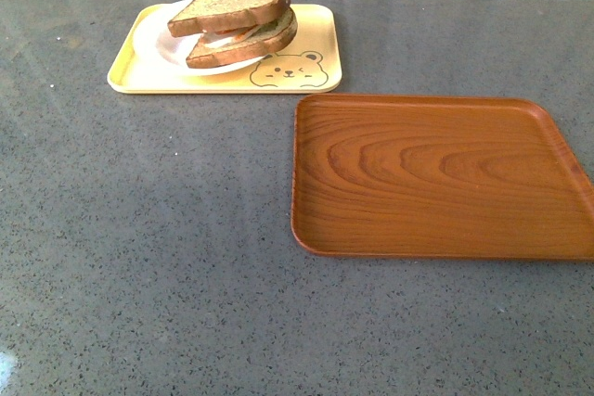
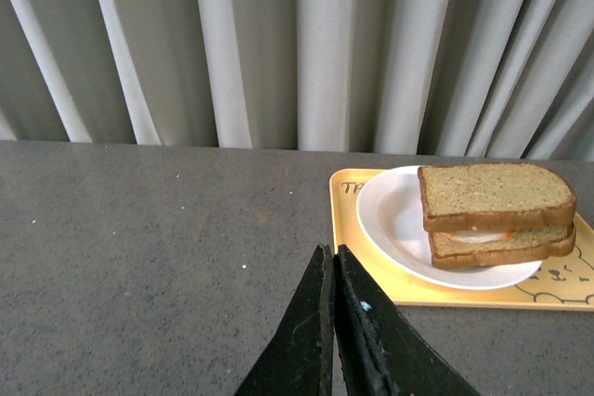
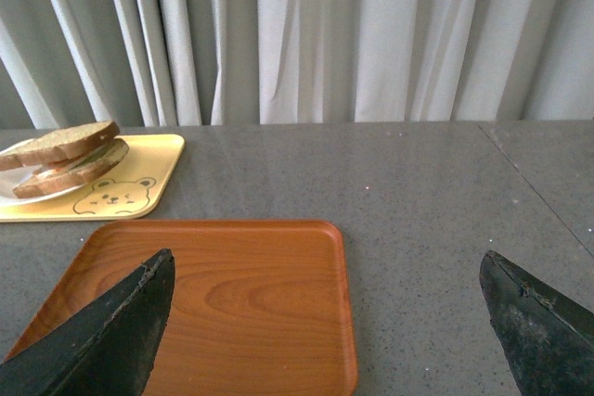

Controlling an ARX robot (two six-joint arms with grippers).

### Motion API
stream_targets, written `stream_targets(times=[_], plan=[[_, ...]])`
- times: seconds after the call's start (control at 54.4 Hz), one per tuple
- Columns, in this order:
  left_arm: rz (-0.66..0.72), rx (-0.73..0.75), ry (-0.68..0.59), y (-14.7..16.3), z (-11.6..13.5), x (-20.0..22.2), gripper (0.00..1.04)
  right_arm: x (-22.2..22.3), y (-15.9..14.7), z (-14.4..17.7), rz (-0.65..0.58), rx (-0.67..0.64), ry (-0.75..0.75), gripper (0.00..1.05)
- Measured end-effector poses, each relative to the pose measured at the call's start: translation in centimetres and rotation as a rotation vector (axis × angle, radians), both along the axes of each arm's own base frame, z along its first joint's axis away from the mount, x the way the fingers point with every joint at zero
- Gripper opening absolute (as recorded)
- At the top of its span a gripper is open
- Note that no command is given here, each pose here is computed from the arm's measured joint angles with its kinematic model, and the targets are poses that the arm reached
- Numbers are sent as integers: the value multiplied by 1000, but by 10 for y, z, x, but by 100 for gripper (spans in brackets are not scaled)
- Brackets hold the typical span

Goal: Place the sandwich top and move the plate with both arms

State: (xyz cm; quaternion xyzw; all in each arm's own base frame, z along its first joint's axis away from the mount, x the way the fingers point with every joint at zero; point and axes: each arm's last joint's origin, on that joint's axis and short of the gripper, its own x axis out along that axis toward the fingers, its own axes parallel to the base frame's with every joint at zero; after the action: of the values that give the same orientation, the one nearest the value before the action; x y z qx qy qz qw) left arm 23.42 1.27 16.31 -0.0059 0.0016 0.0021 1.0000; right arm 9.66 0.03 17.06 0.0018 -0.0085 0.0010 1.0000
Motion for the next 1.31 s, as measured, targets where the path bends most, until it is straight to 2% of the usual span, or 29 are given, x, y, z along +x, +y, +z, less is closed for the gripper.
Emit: stream_targets(times=[0.202,0.736,1.306], plan=[[-8,1,10,-12,-1,-28,2,0,0,0,1,0,0,96],[-2,1,8,-12,1,-83,2,0,0,0,0,0,0,96],[-2,1,-15,-12,8,-107,2,0,0,0,0,0,0,96]])
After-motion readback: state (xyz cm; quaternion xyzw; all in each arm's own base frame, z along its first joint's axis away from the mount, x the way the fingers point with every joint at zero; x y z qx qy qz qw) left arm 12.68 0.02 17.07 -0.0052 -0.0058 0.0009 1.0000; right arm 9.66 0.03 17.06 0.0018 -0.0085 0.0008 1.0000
